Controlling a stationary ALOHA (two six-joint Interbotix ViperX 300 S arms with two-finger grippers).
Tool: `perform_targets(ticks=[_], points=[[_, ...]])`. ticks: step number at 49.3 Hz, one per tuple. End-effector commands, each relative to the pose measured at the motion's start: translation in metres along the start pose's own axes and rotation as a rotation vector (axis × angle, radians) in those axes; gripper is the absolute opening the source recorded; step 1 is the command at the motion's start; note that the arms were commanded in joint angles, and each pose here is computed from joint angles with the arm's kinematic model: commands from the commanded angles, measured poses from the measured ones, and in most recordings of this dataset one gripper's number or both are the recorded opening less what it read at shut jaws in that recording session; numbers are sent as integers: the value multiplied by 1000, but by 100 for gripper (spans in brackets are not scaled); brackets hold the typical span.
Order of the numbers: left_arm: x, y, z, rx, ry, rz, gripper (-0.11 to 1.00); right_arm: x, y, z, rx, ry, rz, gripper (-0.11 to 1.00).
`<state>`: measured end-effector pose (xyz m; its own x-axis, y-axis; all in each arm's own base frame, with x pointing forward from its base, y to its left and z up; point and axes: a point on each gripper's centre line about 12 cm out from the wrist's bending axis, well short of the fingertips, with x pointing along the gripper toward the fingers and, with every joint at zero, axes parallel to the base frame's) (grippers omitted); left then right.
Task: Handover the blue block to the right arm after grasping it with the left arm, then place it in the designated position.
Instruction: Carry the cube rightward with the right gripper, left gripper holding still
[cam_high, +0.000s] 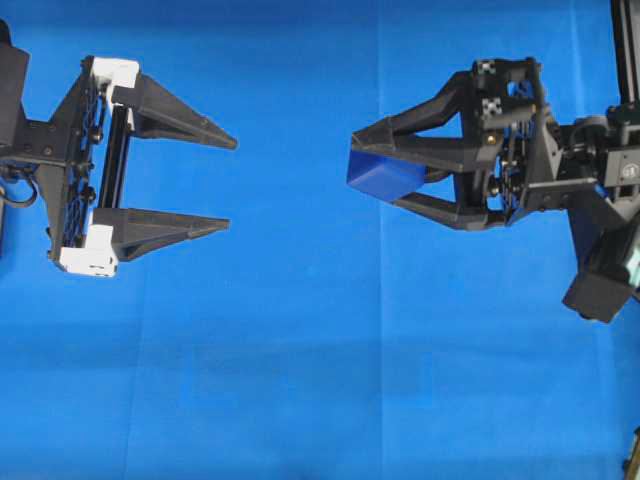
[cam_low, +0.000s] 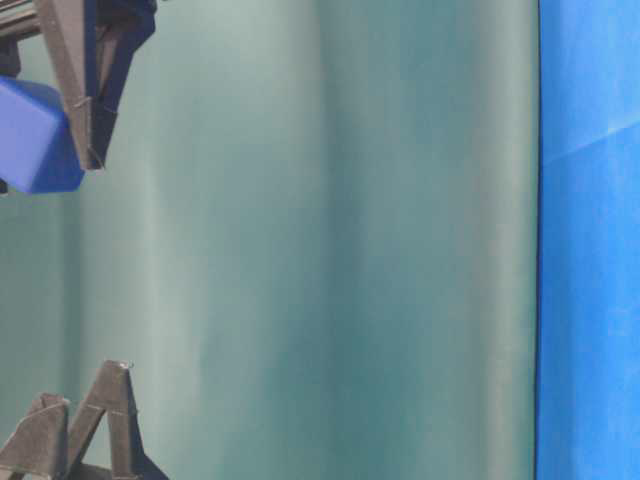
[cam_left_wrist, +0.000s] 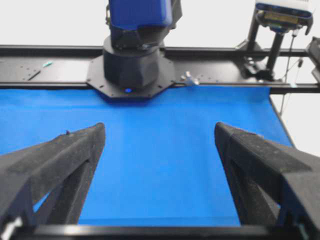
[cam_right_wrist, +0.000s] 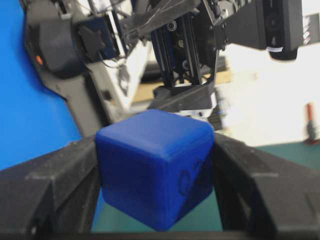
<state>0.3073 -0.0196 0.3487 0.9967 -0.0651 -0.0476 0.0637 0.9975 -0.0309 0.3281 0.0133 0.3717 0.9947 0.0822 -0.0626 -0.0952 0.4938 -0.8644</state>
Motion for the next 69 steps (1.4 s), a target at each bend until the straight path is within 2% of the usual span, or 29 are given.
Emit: perform_targets(ticks=[1,11,21,29,35,40,69], points=[[-6,0,14,2,-46,2,93,-4,-10,8,103,-26,-32,55],[-6,0,14,2,-46,2,93,-8,-13,9,415,-31,-43,55],[-6,0,14,2,-46,2,93,-16,-20,11,754,-46,-57,55],[-6,1,14,2,-46,3,93,-17,-19,8,959,-14,-54,55],[-6,0,14,2,-46,2,93,-18,-16,3,1071,33,-55,55],[-6,1,14,0,-46,2,93,-18,-15,1,1113,63,-59,55],[-6,0,14,2,-46,2,93,-18,-16,-1,1116,88,-64,55]])
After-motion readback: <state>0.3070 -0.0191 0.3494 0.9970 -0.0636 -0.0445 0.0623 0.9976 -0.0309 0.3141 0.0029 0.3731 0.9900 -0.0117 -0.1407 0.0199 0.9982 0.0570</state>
